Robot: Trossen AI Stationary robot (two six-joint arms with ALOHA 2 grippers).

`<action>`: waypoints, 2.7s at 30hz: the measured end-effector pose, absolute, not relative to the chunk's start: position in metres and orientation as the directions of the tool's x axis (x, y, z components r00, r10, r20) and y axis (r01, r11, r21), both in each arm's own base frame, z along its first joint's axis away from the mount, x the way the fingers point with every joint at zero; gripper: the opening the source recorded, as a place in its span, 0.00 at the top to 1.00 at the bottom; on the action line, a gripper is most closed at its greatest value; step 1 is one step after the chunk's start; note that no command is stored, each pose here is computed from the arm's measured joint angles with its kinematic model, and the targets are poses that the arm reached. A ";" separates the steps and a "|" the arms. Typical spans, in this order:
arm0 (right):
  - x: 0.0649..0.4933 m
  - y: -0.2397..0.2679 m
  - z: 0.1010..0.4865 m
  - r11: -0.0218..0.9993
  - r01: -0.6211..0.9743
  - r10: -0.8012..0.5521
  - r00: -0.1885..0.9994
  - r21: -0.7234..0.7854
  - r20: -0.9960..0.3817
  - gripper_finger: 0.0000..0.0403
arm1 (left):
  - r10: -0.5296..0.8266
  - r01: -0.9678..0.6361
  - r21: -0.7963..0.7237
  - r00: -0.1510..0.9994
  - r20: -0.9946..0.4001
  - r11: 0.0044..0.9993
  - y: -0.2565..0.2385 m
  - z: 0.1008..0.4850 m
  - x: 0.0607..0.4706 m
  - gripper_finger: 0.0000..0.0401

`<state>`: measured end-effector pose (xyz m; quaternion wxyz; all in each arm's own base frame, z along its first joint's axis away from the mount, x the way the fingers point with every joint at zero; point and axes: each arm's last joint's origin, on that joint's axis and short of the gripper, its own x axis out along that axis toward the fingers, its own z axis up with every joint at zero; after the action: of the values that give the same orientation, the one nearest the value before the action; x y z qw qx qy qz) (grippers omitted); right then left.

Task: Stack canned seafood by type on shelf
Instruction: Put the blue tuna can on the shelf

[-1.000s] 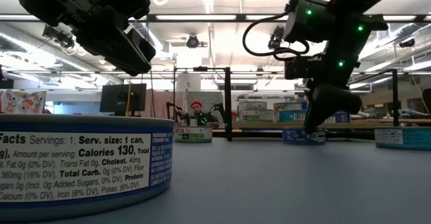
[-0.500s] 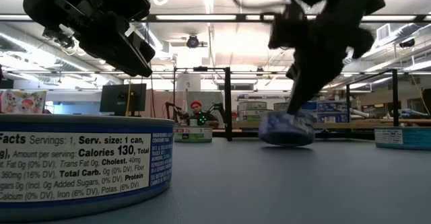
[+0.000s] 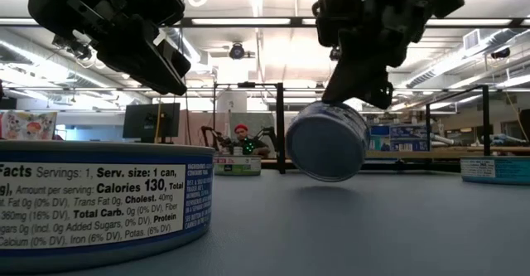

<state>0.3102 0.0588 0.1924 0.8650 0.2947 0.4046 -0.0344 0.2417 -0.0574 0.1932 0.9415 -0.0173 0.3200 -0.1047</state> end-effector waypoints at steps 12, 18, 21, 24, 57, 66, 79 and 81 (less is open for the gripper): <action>0.309 0.037 0.186 0.750 0.332 0.253 0.655 0.572 -0.712 1.00 | -0.211 0.187 -0.104 0.772 -0.600 0.977 -0.057 0.193 0.242 0.87; 0.309 0.026 0.185 0.768 0.298 0.271 0.650 0.567 -0.710 0.99 | -0.220 0.193 -0.110 0.769 -0.601 0.975 -0.058 0.193 0.241 0.87; 0.308 0.022 0.184 0.778 0.286 0.276 0.645 0.560 -0.713 0.98 | -0.220 0.193 -0.110 0.769 -0.601 0.975 -0.058 0.193 0.241 0.87; 0.308 0.020 0.184 0.788 0.280 0.269 0.645 0.549 -0.715 0.94 | -0.220 0.193 -0.110 0.769 -0.601 0.975 -0.058 0.193 0.241 0.87; 0.314 0.053 0.230 0.945 0.306 -0.085 0.563 0.112 -0.822 0.38 | -0.243 0.230 -0.088 0.952 -0.186 0.969 -0.051 0.164 0.215 0.87; 0.317 0.072 0.213 0.937 0.350 -0.166 0.488 0.018 -0.857 0.30 | -0.233 0.221 -0.085 0.956 -0.180 0.972 -0.050 0.165 0.215 0.87; 0.343 0.083 0.201 0.934 0.351 -0.179 0.308 -0.063 -0.934 0.31 | -0.221 0.208 -0.082 0.957 -0.190 0.975 -0.050 0.164 0.215 0.87; 0.342 0.083 0.200 0.934 0.352 -0.176 0.299 -0.063 -0.938 0.33 | -0.220 0.208 -0.082 0.955 -0.196 0.975 -0.050 0.163 0.215 0.87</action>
<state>0.3420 0.0830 0.2001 0.8022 0.0776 0.5687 -0.1646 0.2147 -0.0500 0.1635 0.9884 -0.0300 0.1026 -0.1083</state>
